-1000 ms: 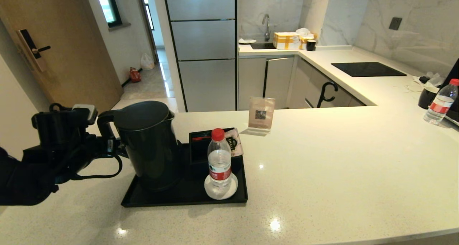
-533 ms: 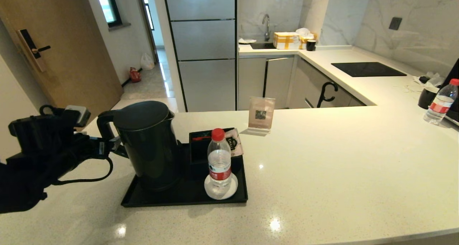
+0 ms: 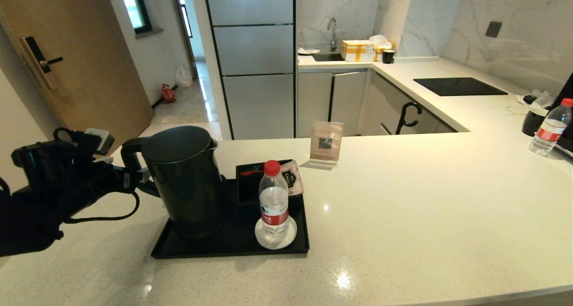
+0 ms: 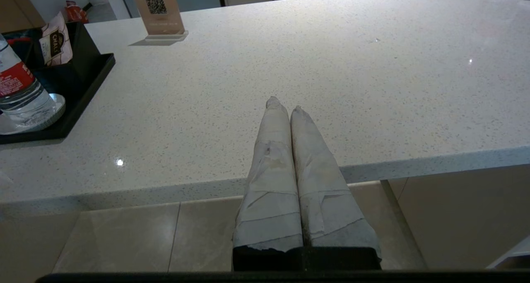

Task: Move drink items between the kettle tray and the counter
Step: Pick up the kettle

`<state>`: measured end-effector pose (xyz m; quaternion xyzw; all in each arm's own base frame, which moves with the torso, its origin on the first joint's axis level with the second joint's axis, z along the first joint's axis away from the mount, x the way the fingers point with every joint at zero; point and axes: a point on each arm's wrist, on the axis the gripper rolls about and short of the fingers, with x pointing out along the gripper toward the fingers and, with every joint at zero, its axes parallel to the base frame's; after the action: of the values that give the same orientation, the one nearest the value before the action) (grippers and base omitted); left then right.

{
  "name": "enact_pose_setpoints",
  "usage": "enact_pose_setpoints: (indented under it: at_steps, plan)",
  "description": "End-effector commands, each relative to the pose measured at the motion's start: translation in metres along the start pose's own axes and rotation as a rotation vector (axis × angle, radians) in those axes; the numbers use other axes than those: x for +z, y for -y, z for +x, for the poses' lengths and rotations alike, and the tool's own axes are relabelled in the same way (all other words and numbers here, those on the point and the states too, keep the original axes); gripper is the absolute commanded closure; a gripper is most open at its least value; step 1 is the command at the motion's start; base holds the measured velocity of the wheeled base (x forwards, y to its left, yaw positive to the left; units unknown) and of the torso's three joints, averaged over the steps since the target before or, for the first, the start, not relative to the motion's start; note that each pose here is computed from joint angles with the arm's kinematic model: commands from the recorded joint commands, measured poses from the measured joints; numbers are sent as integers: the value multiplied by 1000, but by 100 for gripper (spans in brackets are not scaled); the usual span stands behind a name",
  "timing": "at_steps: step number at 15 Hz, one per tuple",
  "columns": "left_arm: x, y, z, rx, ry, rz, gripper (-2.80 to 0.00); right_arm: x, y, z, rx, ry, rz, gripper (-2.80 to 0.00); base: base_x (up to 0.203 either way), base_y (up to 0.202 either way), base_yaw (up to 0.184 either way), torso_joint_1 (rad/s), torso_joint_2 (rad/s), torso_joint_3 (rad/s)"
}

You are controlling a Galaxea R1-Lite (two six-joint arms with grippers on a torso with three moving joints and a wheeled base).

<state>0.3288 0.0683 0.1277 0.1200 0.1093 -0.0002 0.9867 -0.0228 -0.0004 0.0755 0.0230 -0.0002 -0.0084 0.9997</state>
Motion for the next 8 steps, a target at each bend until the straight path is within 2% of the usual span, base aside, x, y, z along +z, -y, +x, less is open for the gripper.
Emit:
enact_pose_setpoints:
  at_steps: [1, 6, 8]
  plan:
    - [-9, -1, 16, 0, 1, 3, -280, 0, 0, 0, 0, -3, 0, 0, 0, 0, 0, 0, 0, 0]
    - [-10, -1, 30, 6, 16, 7, -280, 0, 0, 0, 0, -3, 0, 0, 0, 0, 0, 0, 0, 0]
    - [-3, 1, 32, 23, 31, 12, -280, 0, 0, 0, 0, -4, 0, 0, 0, 0, 0, 0, 0, 0]
